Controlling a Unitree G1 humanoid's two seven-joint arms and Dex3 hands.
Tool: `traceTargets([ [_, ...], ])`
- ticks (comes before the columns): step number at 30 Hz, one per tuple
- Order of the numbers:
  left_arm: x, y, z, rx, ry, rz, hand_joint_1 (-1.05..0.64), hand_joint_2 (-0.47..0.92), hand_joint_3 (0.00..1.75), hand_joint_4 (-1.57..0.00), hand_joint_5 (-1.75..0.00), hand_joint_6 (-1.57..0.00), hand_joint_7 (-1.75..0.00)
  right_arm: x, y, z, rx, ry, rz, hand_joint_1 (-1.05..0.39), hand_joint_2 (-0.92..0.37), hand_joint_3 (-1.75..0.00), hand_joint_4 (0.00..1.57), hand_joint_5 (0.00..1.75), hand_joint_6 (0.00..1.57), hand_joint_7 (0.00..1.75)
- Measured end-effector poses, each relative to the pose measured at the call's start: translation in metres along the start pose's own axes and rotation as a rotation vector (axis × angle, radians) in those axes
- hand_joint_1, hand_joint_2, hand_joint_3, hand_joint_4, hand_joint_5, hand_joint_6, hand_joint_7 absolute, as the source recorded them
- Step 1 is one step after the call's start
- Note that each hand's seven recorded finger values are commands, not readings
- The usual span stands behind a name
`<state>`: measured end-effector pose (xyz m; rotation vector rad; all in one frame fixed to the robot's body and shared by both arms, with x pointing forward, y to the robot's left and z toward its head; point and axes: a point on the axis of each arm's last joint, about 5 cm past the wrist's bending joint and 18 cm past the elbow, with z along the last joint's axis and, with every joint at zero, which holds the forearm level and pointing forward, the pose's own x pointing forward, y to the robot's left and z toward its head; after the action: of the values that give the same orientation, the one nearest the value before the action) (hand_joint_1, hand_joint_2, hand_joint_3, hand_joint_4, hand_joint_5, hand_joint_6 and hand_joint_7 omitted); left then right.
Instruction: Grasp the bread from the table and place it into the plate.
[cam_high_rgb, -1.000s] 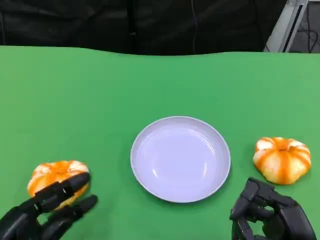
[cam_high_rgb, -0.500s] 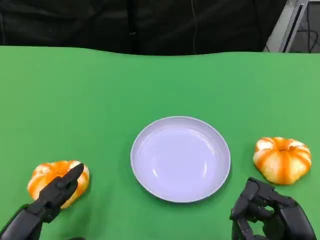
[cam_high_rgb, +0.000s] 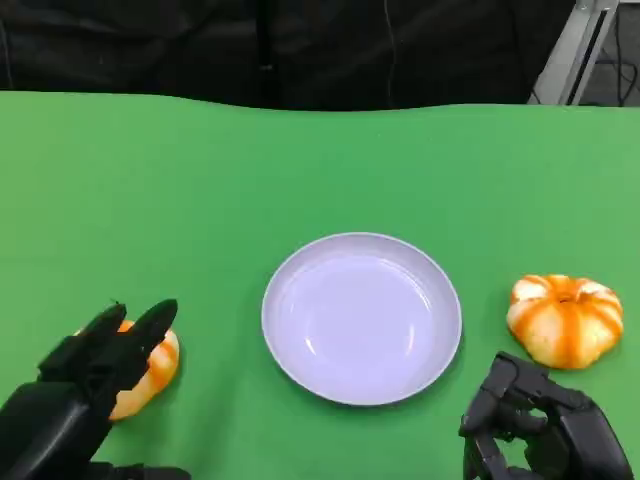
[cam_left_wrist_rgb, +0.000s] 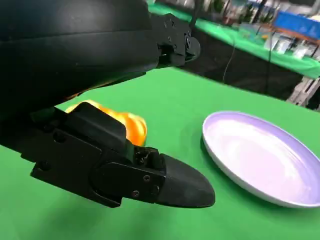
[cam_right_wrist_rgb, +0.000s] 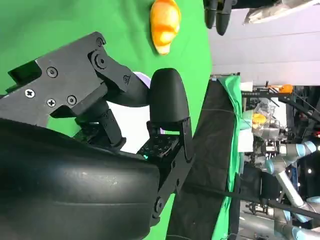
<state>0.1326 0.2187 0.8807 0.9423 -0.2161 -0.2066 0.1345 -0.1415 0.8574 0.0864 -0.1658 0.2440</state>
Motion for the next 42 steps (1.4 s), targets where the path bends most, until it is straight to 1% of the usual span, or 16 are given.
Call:
traceTargets([
  [3, 0.0, -0.002, 0.001, 0.005, -0.011, 0.002, -1.04, 0.92, 0.15, 0.0, 0.0, -0.09, -0.02, 0.0, 0.0, 0.0, 0.0, 0.0, -0.001, -0.12, -0.62, -1.11, 0.81, 1.75, 0.76, 1.53],
  [4, 0.002, -0.001, 0.002, 0.048, -0.011, -0.008, -1.04, 0.92, 0.15, 0.0, 0.0, -0.09, -0.02, 0.0, 0.0, 0.0, 0.0, 0.0, -0.002, -0.12, -0.62, -1.11, 0.81, 1.75, 0.76, 1.53],
  [6, 0.007, 0.005, 0.002, 0.21, -0.011, -0.04, -1.05, 0.92, 0.14, 0.0, 0.0, -0.09, -0.02, 0.0, 0.0001, 0.0, -0.001, 0.0, -0.002, -0.12, -0.62, -1.11, 0.81, 1.75, 0.76, 1.53],
  [8, 0.013, 0.012, 0.004, 0.32, -0.016, -0.031, -1.05, 0.92, 0.15, 0.0, 0.0, -0.09, -0.02, 0.0, 0.0002, 0.0, -0.001, 0.0, -0.001, -0.12, -0.62, -1.11, 0.81, 1.75, 0.76, 1.53],
  [9, 0.015, 0.013, 0.005, 0.341, -0.019, -0.021, -1.05, 0.92, 0.15, 0.0, 0.0, -0.09, -0.02, 0.0, 0.0002, 0.0, -0.001, 0.0, -0.002, -0.12, -0.62, -1.11, 0.81, 1.75, 0.75, 1.53],
  [13, 0.02, 0.012, 0.007, 0.373, -0.018, -0.029, -1.04, 0.92, 0.15, 0.0, 0.0, -0.11, -0.02, 0.0, 0.0001, 0.0, -0.001, 0.0, -0.003, -0.12, -0.62, -1.11, 0.81, 1.75, 0.75, 1.53],
  [22, 0.022, 0.011, 0.005, 0.404, -0.006, -0.074, -1.03, 0.92, 0.13, 0.0, 0.0, -0.14, -0.03, 0.0, 0.0004, 0.0, -0.003, 0.0, -0.007, -0.13, -0.61, -1.11, 0.81, 1.75, 0.76, 1.53],
  [29, 0.031, 0.007, -0.01, 0.416, 0.047, -0.129, -1.02, 0.92, 0.16, 0.0, 0.0, -0.17, -0.02, 0.0, 0.0014, 0.0, -0.001, 0.0, -0.004, -0.12, -0.61, -1.12, 0.81, 1.75, 0.76, 1.53],
  [32, 0.038, 0.006, -0.015, 0.401, 0.07, -0.139, -1.01, 0.92, 0.15, -0.01, 0.0, -0.18, -0.03, 0.001, 0.0015, 0.0, -0.001, -0.001, -0.002, -0.12, -0.61, -1.12, 0.81, 1.75, 0.76, 1.53],
  [34, 0.043, 0.007, -0.019, 0.396, 0.087, -0.141, -1.01, 0.92, 0.15, 0.0, 0.0, -0.17, -0.02, 0.0, 0.0015, 0.0, -0.001, -0.001, -0.003, -0.13, -0.61, -1.12, 0.81, 1.75, 0.76, 1.53],
  [39, 0.056, 0.007, -0.028, 0.402, 0.139, -0.182, -0.98, 0.92, 0.14, 0.0, 0.0, -0.18, -0.02, 0.0, 0.0017, 0.0, -0.001, 0.001, -0.005, -0.13, -0.61, -1.13, 0.81, 1.75, 0.76, 1.53],
  [42, 0.064, 0.006, -0.032, 0.392, 0.148, -0.199, -0.97, 0.92, 0.12, -0.01, 0.0, -0.2, -0.02, 0.0, 0.0019, 0.0, -0.002, 0.002, -0.006, -0.12, -0.6, -1.13, 0.81, 1.75, 0.76, 1.53],
])
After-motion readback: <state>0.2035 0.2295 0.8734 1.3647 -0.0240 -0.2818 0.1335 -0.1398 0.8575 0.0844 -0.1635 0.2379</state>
